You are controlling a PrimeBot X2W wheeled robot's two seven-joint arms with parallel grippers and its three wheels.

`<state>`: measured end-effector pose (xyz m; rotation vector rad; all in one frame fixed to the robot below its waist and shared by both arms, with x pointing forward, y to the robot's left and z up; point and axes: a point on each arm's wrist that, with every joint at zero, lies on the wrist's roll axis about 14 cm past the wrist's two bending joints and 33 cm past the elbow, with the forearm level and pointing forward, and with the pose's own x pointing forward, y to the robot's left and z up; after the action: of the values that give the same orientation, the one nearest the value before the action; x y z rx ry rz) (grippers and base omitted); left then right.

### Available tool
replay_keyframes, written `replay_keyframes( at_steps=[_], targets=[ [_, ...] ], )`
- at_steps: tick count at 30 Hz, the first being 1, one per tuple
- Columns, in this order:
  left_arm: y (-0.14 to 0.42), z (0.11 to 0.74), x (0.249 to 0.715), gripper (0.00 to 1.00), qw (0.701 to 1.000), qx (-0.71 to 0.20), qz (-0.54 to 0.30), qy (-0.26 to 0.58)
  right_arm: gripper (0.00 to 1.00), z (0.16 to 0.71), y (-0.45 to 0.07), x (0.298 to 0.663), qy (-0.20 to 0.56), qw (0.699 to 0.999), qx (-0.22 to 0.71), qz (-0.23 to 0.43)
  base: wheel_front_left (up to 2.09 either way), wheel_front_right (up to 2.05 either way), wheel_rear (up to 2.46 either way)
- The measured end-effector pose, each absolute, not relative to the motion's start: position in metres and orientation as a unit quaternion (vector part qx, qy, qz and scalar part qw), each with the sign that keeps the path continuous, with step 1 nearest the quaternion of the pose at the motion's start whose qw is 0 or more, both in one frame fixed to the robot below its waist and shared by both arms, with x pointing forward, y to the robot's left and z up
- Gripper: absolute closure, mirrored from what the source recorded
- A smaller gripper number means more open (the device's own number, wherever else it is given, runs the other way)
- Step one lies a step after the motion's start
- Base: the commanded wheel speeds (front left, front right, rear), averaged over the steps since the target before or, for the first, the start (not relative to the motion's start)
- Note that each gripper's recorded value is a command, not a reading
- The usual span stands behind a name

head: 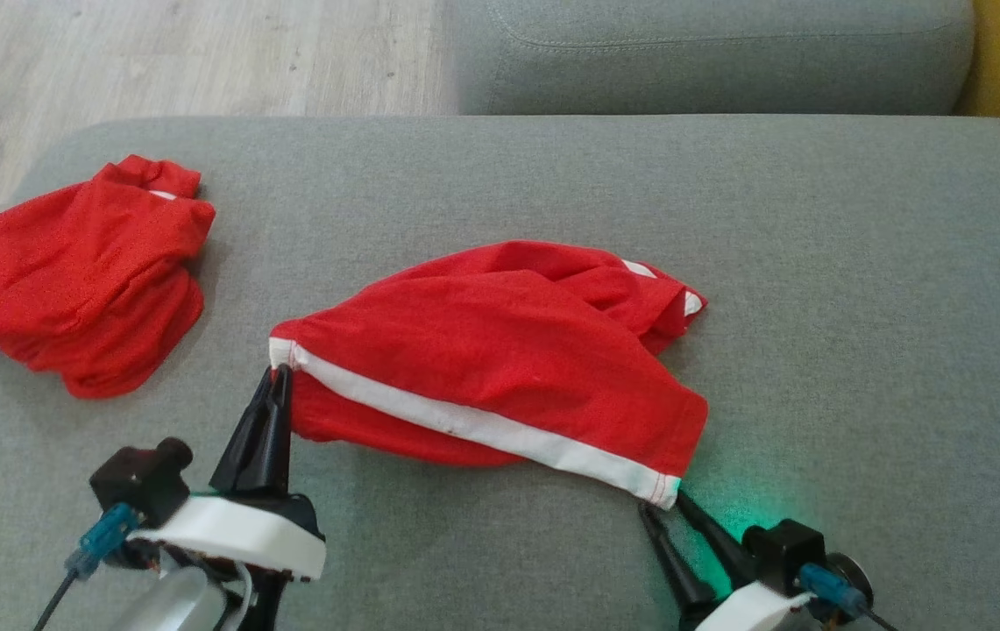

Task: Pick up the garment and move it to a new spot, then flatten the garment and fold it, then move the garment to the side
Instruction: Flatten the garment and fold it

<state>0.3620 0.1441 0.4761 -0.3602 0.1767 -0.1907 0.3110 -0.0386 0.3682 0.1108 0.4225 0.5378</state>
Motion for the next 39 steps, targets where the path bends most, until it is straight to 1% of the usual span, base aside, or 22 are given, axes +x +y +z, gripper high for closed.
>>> replay_keyframes(
  at_steps=[1, 2, 3, 9, 12, 17, 20, 22, 27, 32, 36, 39],
  targets=[
    [0.144, 0.476, 0.362, 1.0, 0.976, -0.179, -0.094, 0.087, 0.65, 0.369, -0.038, 0.312, 0.206, 0.941, 0.054, 0.265, 0.0, 0.0, 0.0],
    [0.145, 0.476, 0.362, 1.0, 0.976, -0.179, -0.094, 0.087, 0.84, 0.37, -0.037, 0.313, 0.204, 0.941, 0.054, 0.265, 0.0, 0.0, 0.0],
    [0.145, 0.476, 0.362, 1.0, 0.976, -0.179, -0.093, 0.087, 1.0, 0.371, -0.037, 0.314, 0.203, 0.941, 0.053, 0.266, 0.0, 0.0, 0.0],
    [0.143, 0.478, 0.362, 1.0, 0.975, -0.179, -0.097, 0.085, 1.0, 0.377, -0.038, 0.318, 0.189, 0.944, 0.049, 0.266, 0.0, 0.0, 0.0],
    [0.138, 0.482, 0.364, 1.0, 0.975, -0.179, -0.106, 0.079, 1.0, 0.392, -0.042, 0.329, 0.16, 0.952, 0.046, 0.258, 0.0, 0.0, 0.0],
    [0.125, 0.5, 0.38, 1.0, 0.977, -0.152, -0.144, 0.05, 1.0, 0.443, -0.067, 0.365, 0.071, 0.973, 0.058, 0.212, 0.0, 0.0, 0.0],
    [0.114, 0.532, 0.407, 1.0, 0.977, -0.116, -0.181, 0.005, 1.0, 0.495, -0.088, 0.399, -0.013, 0.982, 0.058, 0.179, 0.0, 0.0, 0.0],
    [0.103, 0.559, 0.427, 1.0, 0.972, -0.098, -0.212, -0.028, 1.0, 0.533, -0.1, 0.423, -0.072, 0.983, 0.05, 0.164, 0.0, 0.0, 0.0],
    [0.076, 0.622, 0.485, 1.0, 0.957, -0.045, -0.269, -0.098, 1.0, 0.62, -0.135, 0.484, -0.189, 0.972, -0.013, 0.141, 0.0, 0.0, 0.0],
    [0.044, 0.678, 0.55, 1.0, 0.941, -0.003, -0.296, -0.164, 1.0, 0.702, -0.186, 0.548, -0.273, 0.955, -0.079, 0.089, 0.0, 0.0, 0.0],
    [0.023, 0.708, 0.587, 1.0, 0.928, -0.009, -0.302, -0.219, 1.0, 0.756, -0.205, 0.569, -0.339, 0.934, -0.097, 0.059, 0.0, 0.0, 0.0],
    [0.008, 0.705, 0.602, 1.0, 0.922, -0.027, -0.313, -0.226, 1.0, 0.764, -0.208, 0.572, -0.356, 0.925, -0.122, 0.057, 0.0, 0.0, 0.0]
  ],
)
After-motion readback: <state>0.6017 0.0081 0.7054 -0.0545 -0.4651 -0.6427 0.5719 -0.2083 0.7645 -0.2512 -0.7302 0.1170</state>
